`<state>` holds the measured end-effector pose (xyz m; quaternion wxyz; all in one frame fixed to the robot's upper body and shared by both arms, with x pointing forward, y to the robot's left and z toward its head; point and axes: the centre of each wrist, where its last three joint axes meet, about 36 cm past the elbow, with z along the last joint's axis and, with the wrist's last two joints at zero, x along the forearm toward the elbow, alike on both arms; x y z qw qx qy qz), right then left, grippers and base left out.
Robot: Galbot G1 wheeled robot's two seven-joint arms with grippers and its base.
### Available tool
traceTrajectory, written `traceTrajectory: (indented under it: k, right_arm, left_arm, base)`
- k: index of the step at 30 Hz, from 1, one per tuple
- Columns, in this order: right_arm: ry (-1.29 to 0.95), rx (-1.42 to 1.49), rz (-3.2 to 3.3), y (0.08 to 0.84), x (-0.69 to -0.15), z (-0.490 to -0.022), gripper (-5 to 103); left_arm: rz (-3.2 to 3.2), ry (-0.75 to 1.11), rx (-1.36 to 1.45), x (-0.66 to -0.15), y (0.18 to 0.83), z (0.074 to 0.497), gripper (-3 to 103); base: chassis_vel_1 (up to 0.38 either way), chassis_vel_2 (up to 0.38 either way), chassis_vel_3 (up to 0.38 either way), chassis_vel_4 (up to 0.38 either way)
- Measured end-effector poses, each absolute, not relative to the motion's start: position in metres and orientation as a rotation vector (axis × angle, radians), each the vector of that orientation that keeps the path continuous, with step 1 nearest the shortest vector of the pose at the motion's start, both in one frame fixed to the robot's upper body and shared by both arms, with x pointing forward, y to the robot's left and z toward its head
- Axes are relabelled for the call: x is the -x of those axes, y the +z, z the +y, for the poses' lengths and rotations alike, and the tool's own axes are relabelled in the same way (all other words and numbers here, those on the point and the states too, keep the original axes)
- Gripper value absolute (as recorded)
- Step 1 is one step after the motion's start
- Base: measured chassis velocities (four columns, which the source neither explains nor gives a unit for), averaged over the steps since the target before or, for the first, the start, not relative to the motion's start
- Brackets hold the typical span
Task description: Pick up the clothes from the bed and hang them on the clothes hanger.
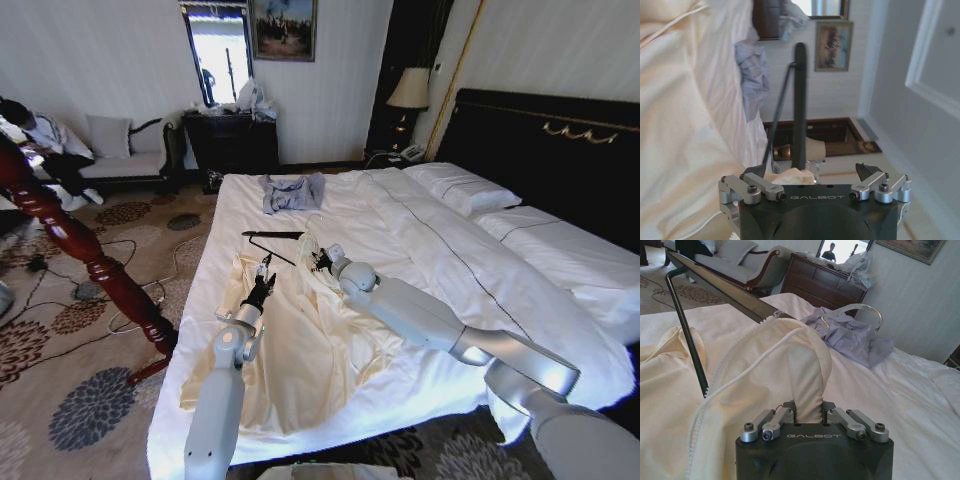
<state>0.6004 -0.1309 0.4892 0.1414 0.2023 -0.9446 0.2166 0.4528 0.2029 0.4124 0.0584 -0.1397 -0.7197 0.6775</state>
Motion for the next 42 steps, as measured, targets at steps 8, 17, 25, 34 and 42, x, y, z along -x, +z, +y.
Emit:
traceTrajectory:
  k: [8,17,25,34,42]
  right_arm:
    - [0.749,-0.555,-2.816,0.48,-0.593,-0.144,23]
    - [0.786,-0.549,-2.867,0.473,-0.581,-0.166,23]
    - [0.781,-0.56,-2.881,0.461,-0.57,-0.171,23]
    - [0.799,-0.581,-2.918,0.463,-0.569,-0.163,23]
    - [0.8,-0.567,-2.921,0.455,-0.565,-0.167,23]
  left_arm:
    - [-2.445,1.757,0.401,-0.402,0.441,0.237,100]
    - [-2.635,1.42,0.173,-0.362,0.45,0.298,100]
    - [-2.765,1.268,0.09,-0.39,0.46,0.337,100]
    - [-2.795,1.04,0.009,-0.457,0.452,0.365,100]
    - [-2.79,0.85,-0.02,-0.502,0.445,0.369,100]
  base:
    - [0.0,0.0,0.0,0.0]
    - [0.0,0.0,0.0,0.0]
    - [0.0,0.0,0.0,0.0]
    - [0.0,0.0,0.0,0.0]
    - [0.0,0.0,0.0,0.0]
